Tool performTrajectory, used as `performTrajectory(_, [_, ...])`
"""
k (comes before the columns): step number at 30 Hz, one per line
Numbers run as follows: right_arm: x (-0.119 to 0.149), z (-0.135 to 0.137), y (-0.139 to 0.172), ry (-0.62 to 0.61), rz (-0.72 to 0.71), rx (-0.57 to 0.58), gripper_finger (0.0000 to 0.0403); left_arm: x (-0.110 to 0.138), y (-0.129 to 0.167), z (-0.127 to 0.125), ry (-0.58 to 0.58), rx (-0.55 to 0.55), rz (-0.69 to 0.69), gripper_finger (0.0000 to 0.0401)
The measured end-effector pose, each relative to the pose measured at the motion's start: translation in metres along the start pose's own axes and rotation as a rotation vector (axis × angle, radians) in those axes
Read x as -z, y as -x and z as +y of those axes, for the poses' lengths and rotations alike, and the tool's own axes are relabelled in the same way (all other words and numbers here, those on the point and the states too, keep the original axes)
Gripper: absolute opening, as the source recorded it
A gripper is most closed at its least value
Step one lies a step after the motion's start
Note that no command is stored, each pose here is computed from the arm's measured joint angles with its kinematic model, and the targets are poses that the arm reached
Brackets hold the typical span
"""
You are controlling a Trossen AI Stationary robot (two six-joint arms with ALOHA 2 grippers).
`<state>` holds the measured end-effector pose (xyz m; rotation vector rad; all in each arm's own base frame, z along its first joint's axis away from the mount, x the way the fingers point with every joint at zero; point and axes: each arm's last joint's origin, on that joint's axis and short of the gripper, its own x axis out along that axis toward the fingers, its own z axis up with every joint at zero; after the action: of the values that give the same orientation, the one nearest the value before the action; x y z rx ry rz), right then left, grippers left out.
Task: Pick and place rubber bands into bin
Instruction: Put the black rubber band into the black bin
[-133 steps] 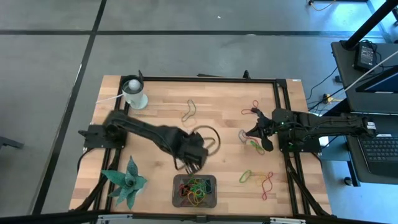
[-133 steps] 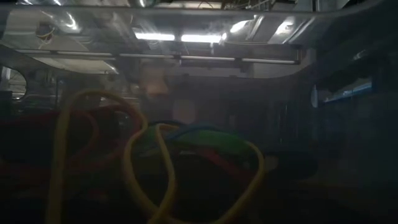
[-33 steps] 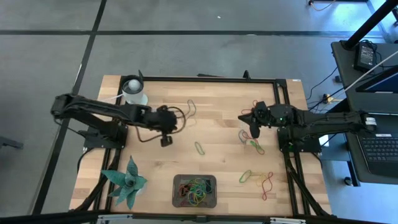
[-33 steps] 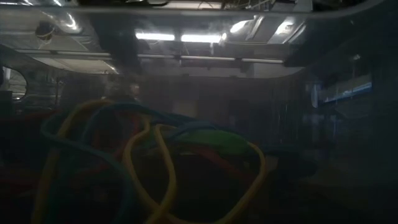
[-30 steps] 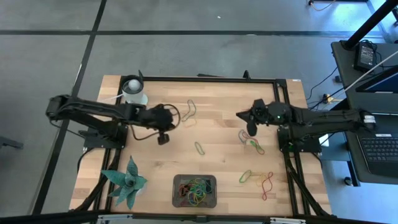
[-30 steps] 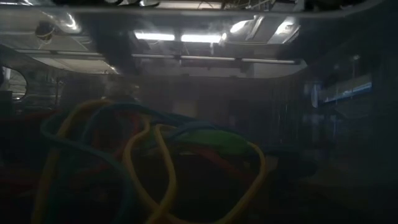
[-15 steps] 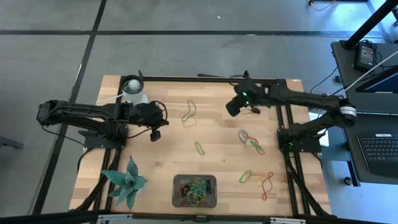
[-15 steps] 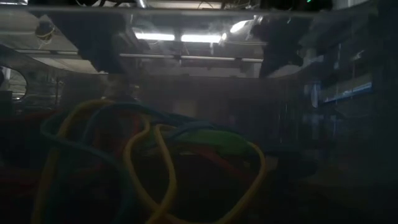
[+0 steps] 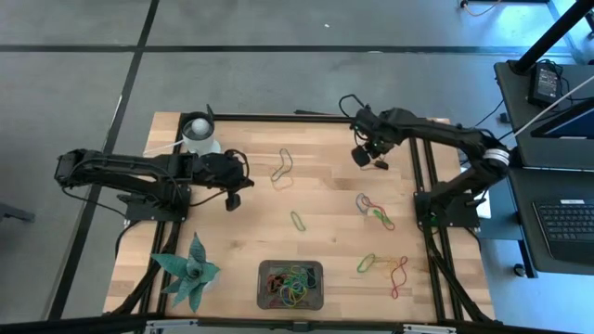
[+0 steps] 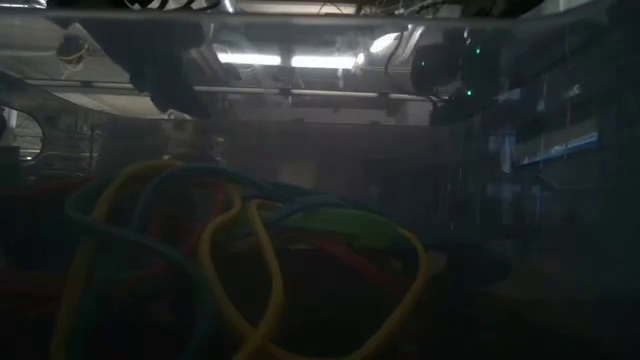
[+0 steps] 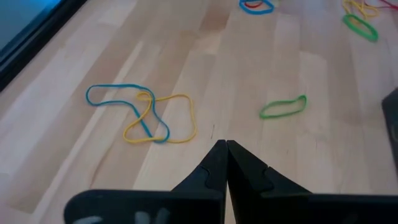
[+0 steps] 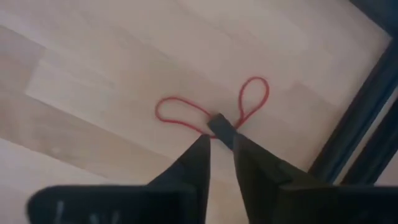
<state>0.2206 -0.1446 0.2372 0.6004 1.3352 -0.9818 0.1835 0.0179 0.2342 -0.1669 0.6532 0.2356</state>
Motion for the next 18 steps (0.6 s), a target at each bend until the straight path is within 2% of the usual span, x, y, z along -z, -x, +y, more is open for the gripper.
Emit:
performTrajectory(4, [-0.004, -0.005, -0.009, 0.047, 0.054, 0.017, 0.0112, 0.0, 0.0, 0.0, 0.025, -0.009, -0.002, 0.0002])
performTrajectory(9, [-0.006, -0.006, -0.02, 0.129, 0.114, 0.03, 0.0146, 0.0, 0.0, 0.001, -0.01, -0.022, -0.004, 0.0002])
performTrajectory(18, [-0.017, -0.01, -0.053, 0.262, 0.232, 0.054, 0.0171, 0.0, 0.0, 0.001, 0.009, -0.041, -0.007, 0.0002])
